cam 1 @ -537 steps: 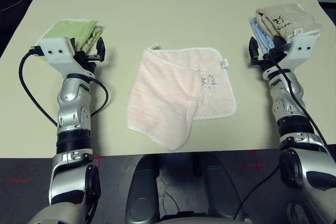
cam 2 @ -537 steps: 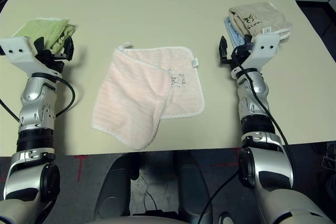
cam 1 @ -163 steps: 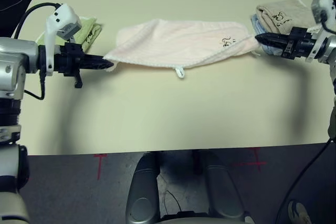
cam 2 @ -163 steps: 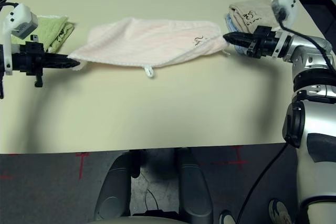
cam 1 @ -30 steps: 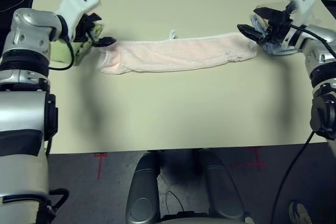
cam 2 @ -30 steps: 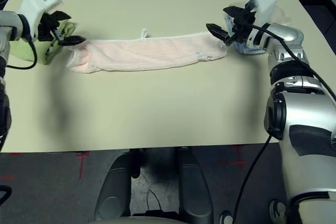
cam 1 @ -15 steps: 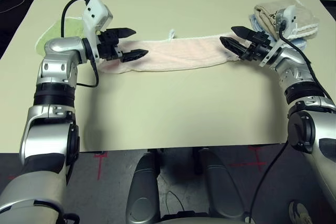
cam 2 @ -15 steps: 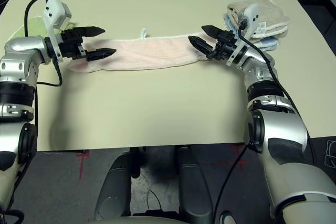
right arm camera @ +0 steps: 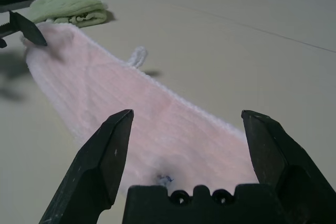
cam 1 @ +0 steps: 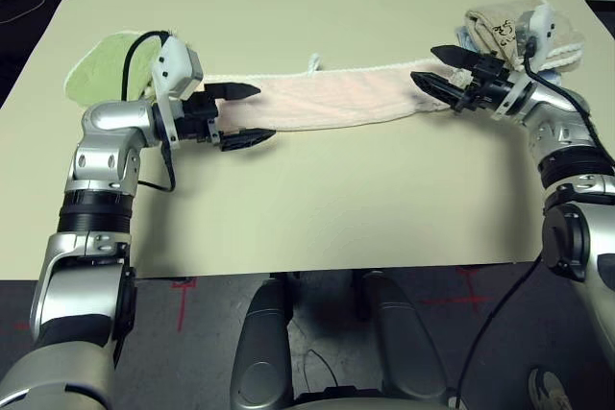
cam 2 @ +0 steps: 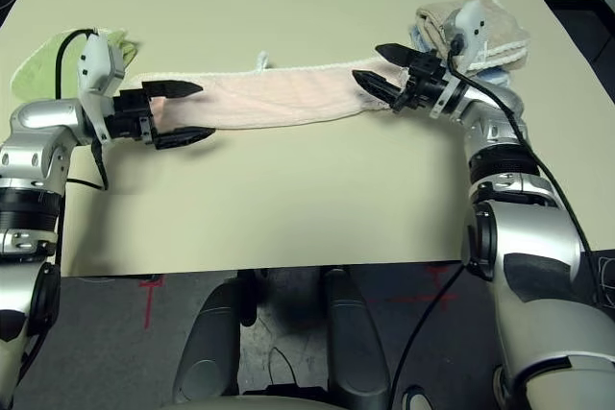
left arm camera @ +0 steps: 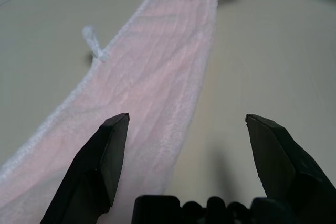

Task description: Fold the towel and set it aside.

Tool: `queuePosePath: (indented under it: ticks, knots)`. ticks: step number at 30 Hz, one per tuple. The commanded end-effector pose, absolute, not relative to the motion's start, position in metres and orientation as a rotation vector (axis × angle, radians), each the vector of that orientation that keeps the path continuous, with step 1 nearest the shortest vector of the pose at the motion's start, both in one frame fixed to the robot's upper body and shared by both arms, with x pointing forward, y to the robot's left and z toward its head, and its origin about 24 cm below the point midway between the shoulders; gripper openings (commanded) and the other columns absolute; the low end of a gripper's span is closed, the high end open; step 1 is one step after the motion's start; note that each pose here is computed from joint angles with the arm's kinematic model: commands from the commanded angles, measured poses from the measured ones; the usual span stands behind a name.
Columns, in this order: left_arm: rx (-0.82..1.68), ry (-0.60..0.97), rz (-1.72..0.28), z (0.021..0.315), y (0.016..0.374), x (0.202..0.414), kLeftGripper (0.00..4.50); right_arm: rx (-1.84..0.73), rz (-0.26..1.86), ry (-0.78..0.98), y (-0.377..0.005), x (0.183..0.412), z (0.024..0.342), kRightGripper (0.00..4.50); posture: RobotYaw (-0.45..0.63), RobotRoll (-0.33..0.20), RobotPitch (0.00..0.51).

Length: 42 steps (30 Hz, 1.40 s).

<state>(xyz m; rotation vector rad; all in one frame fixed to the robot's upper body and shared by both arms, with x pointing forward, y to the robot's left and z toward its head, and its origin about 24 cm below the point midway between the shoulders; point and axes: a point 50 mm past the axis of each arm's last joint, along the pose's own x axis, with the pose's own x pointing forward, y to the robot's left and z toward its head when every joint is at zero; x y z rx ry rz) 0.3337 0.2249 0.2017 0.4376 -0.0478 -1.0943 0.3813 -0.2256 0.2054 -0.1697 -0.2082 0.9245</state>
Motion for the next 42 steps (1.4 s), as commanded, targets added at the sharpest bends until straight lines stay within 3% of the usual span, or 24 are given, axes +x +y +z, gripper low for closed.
queuePosePath:
  ticks: [1, 9, 22, 31, 42]
  knots:
    - [0.411, -0.065, -1.064, 0.193, 0.224, 0.331, 4.50, -0.105, 0.902, -0.204, -0.238, 0.376, 0.196, 4.47, 0.04, 0.000, 0.322]
    - [0.410, -0.068, -1.058, 0.193, 0.223, 0.332, 4.50, 0.224, 0.780, -0.196, -0.264, 0.365, 0.195, 4.47, 0.03, 0.000, 0.320]
    - [0.388, -0.069, -1.083, 0.193, 0.211, 0.336, 4.50, 0.645, 0.713, 0.042, -0.277, 0.325, 0.156, 4.47, 0.02, 0.000, 0.322]
    - [0.377, -0.072, -1.084, 0.193, 0.209, 0.335, 4.50, 0.816, 0.598, 0.161, -0.279, 0.319, 0.144, 4.47, 0.02, 0.000, 0.320]
    - [0.380, -0.070, -1.085, 0.194, 0.207, 0.336, 4.50, 0.872, 0.518, 0.148, -0.260, 0.333, 0.145, 4.47, 0.02, 0.000, 0.313]
